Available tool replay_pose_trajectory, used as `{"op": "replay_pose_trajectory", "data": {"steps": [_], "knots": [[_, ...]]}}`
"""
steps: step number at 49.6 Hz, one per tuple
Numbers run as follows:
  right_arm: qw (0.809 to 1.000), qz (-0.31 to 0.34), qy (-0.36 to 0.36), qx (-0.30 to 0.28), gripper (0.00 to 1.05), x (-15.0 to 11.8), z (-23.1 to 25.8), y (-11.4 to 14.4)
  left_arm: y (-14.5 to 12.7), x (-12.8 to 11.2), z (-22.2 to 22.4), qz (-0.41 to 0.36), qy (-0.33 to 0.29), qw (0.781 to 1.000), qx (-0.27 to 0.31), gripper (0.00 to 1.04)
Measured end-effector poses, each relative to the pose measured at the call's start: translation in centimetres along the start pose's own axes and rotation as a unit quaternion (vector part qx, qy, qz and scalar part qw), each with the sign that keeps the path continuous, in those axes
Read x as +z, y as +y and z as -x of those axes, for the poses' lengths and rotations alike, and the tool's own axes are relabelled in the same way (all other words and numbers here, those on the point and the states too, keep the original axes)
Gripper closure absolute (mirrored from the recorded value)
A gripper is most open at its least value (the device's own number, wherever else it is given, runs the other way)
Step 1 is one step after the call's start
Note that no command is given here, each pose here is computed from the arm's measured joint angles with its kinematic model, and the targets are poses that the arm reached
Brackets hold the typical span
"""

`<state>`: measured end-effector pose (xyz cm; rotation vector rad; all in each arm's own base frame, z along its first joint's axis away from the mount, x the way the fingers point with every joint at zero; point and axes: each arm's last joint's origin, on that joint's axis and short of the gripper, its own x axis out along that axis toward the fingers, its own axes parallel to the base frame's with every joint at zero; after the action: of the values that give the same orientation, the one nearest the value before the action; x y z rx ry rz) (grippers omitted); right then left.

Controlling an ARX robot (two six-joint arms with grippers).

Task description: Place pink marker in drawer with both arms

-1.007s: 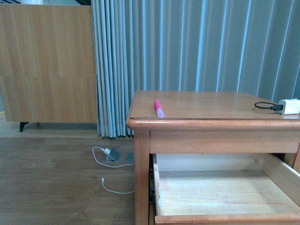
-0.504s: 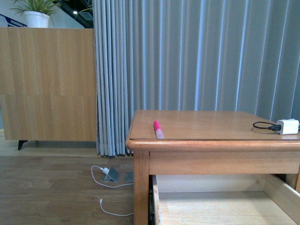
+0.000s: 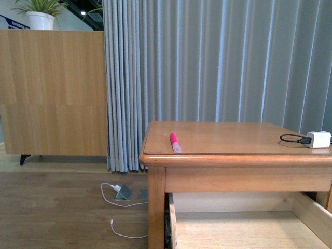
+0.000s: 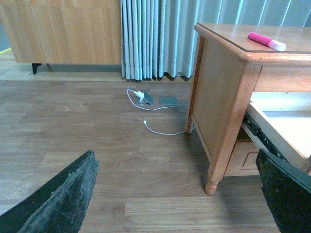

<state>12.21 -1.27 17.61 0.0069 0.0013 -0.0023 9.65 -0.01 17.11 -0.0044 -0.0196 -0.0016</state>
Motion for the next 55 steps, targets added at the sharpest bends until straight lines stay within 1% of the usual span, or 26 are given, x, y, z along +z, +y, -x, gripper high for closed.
{"op": "replay_pose_trajectory", "data": {"steps": [3,7,24,25,28,32,34,37,40,43,49,55], "knots": [[1.000,0.000,0.000,0.000,0.07,0.0,0.0,0.0,0.0,0.0,0.0,0.000,0.000,1.000,0.000,0.06],[1.000,0.000,0.000,0.000,0.09,0.0,0.0,0.0,0.0,0.0,0.0,0.000,0.000,1.000,0.000,0.06],[1.000,0.001,0.000,0.000,0.08,0.0,0.0,0.0,0.0,0.0,0.0,0.000,0.000,1.000,0.000,0.06],[1.000,0.001,0.000,0.000,0.08,0.0,0.0,0.0,0.0,0.0,0.0,0.001,0.002,1.000,0.006,0.06],[1.000,0.001,0.000,0.000,0.08,0.0,0.0,0.0,-0.2,-0.3,-0.2,0.024,0.038,0.997,0.061,0.06],[1.000,0.001,0.000,0.000,0.08,0.0,0.0,0.0,-0.9,-0.3,-1.0,0.035,0.062,0.993,0.093,0.06],[1.000,0.001,0.000,0.000,0.08,0.0,0.0,0.0,-1.6,0.1,-1.6,0.033,0.066,0.994,0.075,0.06],[1.000,0.001,0.000,0.000,0.08,0.0,0.0,0.0,-2.5,1.6,-3.1,0.034,0.063,0.997,0.039,0.06],[1.000,0.001,0.000,0.000,0.08,0.0,0.0,0.0,-3.4,3.3,-5.5,0.027,0.059,0.998,0.003,0.06],[1.000,0.001,0.000,0.000,0.08,0.0,0.0,0.0,-4.4,4.5,-8.1,0.018,0.058,0.998,-0.024,0.06],[1.000,0.001,0.000,0.000,0.08,0.0,0.0,0.0,-6.2,5.4,-11.9,-0.006,0.071,0.996,-0.061,0.06],[1.000,0.001,0.000,0.000,0.08,0.0,0.0,0.0,-8.8,6.3,-15.9,-0.031,0.081,0.991,-0.104,0.06]]}}
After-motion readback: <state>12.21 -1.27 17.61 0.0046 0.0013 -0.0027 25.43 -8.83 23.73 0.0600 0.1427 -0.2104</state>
